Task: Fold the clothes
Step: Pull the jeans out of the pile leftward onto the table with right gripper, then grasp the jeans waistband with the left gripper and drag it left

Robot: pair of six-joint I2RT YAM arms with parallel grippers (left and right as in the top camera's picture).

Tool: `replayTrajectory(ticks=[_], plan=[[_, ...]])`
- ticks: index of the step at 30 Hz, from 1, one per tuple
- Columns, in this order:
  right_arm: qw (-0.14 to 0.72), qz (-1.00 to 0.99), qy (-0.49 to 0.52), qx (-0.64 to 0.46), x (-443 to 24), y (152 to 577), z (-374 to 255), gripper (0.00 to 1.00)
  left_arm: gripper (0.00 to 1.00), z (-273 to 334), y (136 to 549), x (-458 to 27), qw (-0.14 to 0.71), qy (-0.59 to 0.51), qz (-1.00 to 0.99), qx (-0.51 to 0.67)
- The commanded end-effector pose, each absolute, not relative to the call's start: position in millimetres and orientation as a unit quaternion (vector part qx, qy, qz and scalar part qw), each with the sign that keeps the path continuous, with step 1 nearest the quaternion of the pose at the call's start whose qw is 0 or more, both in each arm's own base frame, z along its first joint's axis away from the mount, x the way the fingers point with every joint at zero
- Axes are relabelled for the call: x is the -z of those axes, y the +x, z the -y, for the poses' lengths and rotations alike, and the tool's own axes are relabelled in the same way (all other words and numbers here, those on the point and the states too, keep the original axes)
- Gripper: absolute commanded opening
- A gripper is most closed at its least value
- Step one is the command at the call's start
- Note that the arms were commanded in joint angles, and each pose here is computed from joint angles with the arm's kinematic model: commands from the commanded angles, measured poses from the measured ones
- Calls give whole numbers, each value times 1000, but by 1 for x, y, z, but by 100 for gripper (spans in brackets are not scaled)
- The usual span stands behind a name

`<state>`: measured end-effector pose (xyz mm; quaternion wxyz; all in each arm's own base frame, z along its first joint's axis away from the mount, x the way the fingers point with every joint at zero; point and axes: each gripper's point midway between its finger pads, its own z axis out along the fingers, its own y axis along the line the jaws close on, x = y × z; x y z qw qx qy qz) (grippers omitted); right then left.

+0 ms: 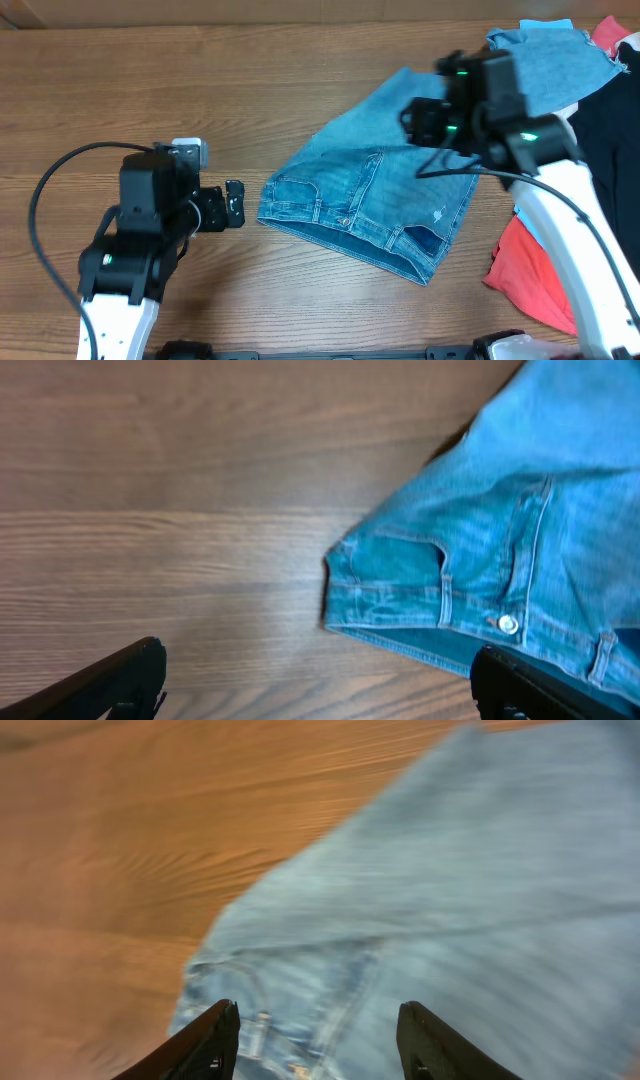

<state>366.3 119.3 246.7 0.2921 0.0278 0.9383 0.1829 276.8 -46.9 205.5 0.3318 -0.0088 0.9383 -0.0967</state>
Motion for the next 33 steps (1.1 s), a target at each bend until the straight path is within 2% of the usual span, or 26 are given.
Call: replayTrajectory(ticks=[1,6,11,17,19,21,25,28,30,31,33], plan=[[332,-928,75,-152,-280,359,-72,56,100,63,282,-180,280,4,-953,117],[307,-934,124,-131,-270,349,-36,57,100,72,286,-130,188,8,-975,118],[298,-936,149,-115,-265,344,-13,58,100,94,279,-74,67,-1,-983,168],[294,-936,159,-110,-263,342,-6,58,100,101,281,-23,-1,-17,-984,176],[292,-936,159,-110,-263,342,-6,58,96,109,285,-10,-13,-16,-980,198],[291,-937,160,-110,-263,341,-6,58,89,115,287,-5,-16,-14,-976,215],[291,-937,160,-110,-263,341,-6,58,56,117,290,-3,-12,-11,-975,222],[291,-937,160,-110,-262,341,-6,58,36,118,292,-4,-8,-10,-975,223],[290,-937,160,-108,-262,341,-5,58,11,118,292,-4,-8,-10,-975,222],[290,-937,161,-108,-262,341,-5,58,4,117,292,-4,-7,-11,-975,222],[289,-938,162,-103,-261,340,-3,58,4,109,295,-4,-2,-17,-978,209]])
